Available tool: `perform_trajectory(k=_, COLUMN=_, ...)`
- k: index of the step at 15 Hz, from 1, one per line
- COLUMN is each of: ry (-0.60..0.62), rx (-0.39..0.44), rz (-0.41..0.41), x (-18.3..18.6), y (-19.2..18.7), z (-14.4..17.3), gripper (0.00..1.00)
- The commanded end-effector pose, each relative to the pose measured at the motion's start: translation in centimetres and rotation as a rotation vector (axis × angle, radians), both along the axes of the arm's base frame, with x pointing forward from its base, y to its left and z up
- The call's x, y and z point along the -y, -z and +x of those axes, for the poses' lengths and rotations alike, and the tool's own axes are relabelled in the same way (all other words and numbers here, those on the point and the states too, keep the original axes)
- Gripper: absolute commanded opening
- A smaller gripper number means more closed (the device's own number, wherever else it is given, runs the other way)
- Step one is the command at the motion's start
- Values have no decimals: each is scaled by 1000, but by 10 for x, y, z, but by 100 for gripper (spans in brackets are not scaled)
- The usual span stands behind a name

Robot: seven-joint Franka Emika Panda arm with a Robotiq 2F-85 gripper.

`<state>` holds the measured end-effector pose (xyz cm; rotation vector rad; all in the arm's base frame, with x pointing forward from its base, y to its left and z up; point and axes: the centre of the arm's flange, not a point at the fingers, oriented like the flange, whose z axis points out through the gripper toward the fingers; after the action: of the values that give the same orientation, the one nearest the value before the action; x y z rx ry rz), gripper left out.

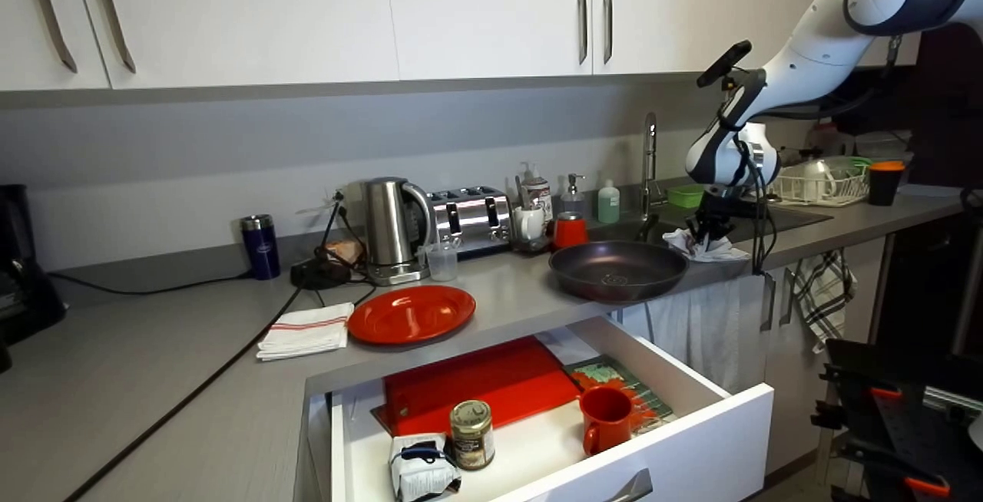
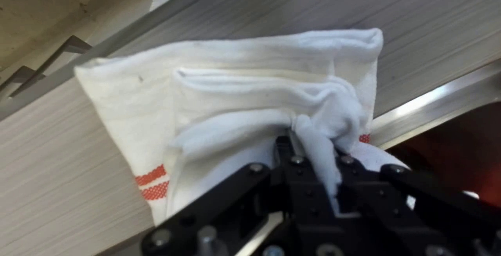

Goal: Use the tea towel to wipe the edge of the sink in the front

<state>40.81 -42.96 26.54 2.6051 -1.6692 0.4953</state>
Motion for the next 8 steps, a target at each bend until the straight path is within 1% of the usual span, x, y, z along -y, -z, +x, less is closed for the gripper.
perform_trajectory(k=1, ry=94, rx=-56, rz=21, x=39, y=31, z=-26, gripper=6)
perform_trajectory(k=8, ry=307, rx=-45, rz=14, x=110, y=32, z=-98, gripper=6)
